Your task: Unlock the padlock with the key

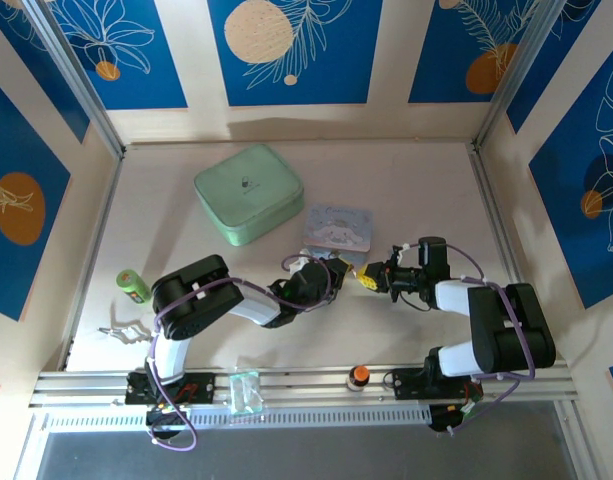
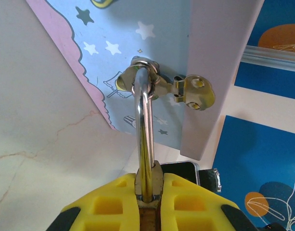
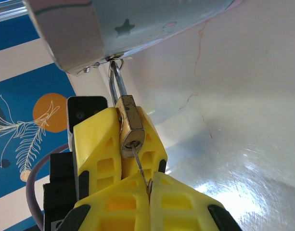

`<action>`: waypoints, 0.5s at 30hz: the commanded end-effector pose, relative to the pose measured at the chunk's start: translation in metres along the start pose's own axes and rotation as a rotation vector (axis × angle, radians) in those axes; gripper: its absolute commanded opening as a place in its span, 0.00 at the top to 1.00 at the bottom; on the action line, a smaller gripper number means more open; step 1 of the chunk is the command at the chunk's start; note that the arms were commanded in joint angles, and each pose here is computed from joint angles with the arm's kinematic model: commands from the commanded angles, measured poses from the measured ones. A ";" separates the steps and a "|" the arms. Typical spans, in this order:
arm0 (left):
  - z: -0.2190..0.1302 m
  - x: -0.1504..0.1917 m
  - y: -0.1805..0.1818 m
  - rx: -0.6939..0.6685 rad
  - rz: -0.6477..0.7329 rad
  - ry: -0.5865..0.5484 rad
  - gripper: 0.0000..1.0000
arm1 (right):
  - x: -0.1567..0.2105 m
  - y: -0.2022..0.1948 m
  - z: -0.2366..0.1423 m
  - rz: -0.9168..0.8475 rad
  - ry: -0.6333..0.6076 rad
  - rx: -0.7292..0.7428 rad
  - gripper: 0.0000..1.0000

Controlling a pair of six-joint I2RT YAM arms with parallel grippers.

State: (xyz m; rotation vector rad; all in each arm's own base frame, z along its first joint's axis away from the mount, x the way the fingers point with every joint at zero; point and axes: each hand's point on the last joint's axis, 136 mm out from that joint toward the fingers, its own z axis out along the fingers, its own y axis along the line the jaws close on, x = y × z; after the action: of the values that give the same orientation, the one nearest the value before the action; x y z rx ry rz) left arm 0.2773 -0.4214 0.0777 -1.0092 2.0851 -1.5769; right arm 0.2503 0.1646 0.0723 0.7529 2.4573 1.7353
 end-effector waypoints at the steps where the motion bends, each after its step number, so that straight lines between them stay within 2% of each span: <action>1: -0.008 0.060 -0.051 0.152 -0.016 0.233 1.00 | -0.015 0.018 0.001 -0.078 -0.035 -0.031 1.00; 4: -0.008 0.064 -0.050 0.143 -0.003 0.250 1.00 | -0.015 0.021 -0.002 -0.057 0.006 -0.065 1.00; 15: -0.007 0.065 -0.057 0.180 -0.004 0.251 1.00 | -0.018 0.018 -0.004 -0.124 -0.015 0.013 1.00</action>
State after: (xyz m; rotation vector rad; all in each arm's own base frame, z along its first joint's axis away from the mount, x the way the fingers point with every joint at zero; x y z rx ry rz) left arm 0.2754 -0.4240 0.0789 -0.9980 2.0974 -1.5978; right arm 0.2514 0.1592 0.0724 0.7241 2.4888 1.7668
